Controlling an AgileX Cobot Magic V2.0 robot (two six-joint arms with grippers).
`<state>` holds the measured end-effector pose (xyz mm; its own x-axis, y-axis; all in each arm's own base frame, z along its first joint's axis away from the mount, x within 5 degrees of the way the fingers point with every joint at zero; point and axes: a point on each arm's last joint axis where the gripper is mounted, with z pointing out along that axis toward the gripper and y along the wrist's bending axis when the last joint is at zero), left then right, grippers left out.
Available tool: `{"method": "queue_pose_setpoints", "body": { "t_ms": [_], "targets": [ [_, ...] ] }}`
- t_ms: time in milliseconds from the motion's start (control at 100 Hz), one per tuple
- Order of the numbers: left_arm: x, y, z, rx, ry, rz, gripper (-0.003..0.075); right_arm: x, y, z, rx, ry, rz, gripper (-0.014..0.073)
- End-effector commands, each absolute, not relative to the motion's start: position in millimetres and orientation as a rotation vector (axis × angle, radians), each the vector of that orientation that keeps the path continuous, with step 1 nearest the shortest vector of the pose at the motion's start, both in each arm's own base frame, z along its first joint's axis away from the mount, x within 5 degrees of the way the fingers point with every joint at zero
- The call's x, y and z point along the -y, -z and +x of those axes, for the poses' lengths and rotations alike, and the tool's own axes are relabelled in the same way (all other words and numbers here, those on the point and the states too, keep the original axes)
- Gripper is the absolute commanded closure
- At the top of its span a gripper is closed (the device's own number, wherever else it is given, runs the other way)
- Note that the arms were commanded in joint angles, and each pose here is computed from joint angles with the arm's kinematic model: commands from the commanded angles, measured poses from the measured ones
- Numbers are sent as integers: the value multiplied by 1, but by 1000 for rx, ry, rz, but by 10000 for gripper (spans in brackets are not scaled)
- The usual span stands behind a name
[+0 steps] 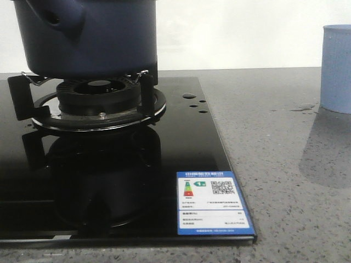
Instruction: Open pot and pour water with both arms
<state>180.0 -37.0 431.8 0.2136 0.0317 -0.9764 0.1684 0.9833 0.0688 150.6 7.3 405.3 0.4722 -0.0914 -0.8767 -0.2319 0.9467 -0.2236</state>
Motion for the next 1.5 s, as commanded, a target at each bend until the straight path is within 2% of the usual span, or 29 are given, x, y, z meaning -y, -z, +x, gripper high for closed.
{"method": "queue_pose_setpoints", "body": {
  "t_ms": [0,20,150,240,570,720,880,1490],
  "targets": [
    [27,-446,165,-1318,59,152,736,-9,-425,144,-1007,-105,-323,629],
    [25,-446,163,-1330,51,152,735,-9,-426,143,-1010,-112,-319,664],
    [11,-436,139,-1297,-7,101,736,-12,-411,140,-1038,-169,-318,662],
    [3,-423,117,-1230,-50,56,736,-19,-389,128,-1027,-171,-367,662],
    [-3,-311,64,-1278,69,-84,736,-23,-276,100,-1235,-204,-264,662],
    [-4,-290,50,-1242,101,-106,736,-22,-249,97,-1327,-195,-228,662],
    [-4,-291,44,-1212,103,-105,736,-17,-241,99,-1395,-157,-189,662],
    [-4,-291,44,-1212,103,-105,736,-17,-240,99,-1400,-154,-186,662]
  ]
}}
